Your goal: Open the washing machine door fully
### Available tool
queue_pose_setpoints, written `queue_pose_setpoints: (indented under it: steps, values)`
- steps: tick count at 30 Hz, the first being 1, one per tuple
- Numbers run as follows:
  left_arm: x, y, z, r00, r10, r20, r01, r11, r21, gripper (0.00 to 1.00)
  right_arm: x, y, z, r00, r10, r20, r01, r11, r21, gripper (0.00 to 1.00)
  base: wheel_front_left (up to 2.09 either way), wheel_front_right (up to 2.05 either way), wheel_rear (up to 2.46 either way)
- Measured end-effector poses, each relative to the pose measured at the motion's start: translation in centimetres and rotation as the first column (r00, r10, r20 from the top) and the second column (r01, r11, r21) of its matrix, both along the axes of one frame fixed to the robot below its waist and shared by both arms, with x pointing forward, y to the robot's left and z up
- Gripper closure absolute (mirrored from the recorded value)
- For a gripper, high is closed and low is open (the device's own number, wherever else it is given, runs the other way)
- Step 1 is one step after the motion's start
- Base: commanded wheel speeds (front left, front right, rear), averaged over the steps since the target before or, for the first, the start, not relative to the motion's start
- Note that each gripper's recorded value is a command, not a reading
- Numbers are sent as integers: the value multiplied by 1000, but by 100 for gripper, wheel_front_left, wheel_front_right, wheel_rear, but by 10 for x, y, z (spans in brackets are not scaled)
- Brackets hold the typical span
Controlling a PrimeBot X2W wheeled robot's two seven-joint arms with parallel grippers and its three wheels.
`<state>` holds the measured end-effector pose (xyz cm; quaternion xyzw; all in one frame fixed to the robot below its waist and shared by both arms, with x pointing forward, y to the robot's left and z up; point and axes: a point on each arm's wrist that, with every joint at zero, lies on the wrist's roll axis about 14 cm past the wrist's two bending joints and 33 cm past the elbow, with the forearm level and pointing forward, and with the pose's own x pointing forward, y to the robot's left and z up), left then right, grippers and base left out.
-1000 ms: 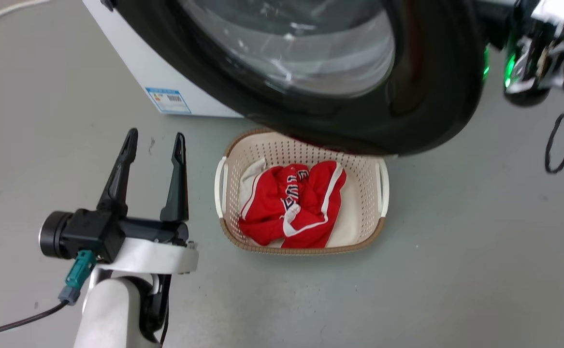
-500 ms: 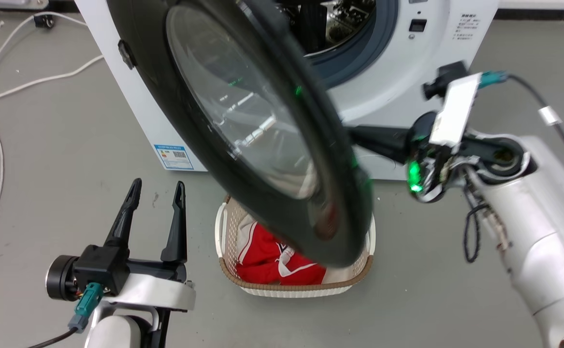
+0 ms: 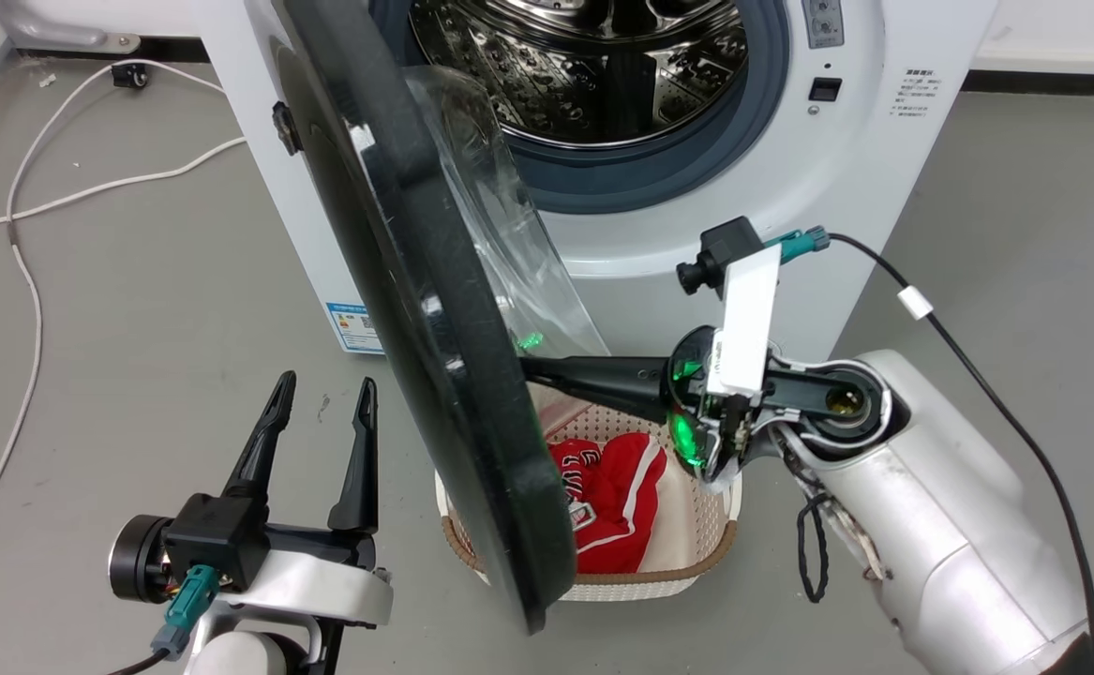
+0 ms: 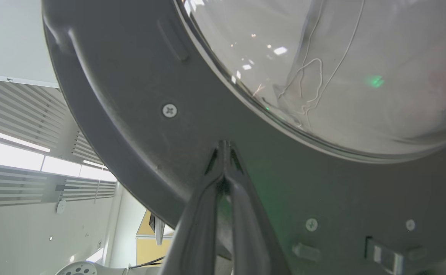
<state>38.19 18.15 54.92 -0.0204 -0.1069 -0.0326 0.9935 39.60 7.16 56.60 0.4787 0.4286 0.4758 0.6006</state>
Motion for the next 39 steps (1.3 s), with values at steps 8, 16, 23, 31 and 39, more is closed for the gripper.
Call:
queue_pose_setpoints:
  steps: [8, 16, 23, 31, 39]
  values:
    - [-1, -1, 0, 1000, -2, 0, 2, 1000, -11, 0, 13, -1, 6, 989, -146, 15, 145, 988, 46, 100, 0, 0, 0]
    - [-3, -3, -1, 1000, -2, -3, 2, 1000, -19, 0, 56, -77, -13, 829, -554, -75, 559, 826, 76, 100, 0, 0, 0]
    - [-6, -7, -1, 1000, -12, -4, 12, 1000, -23, 0, 52, -154, -40, 589, -792, -162, 807, 586, 69, 0, 0, 0, 0]
    - [-4, -9, 0, 1000, -18, -1, 18, 999, -28, 0, 34, -234, -62, 241, -969, 61, 970, 242, 10, 0, 0, 0, 0]
    - [-3, -7, 0, 1000, -4, 1, 4, 1000, -31, 0, 26, -297, -31, 38, -820, 571, 993, 95, 71, 0, 0, 0, 0]
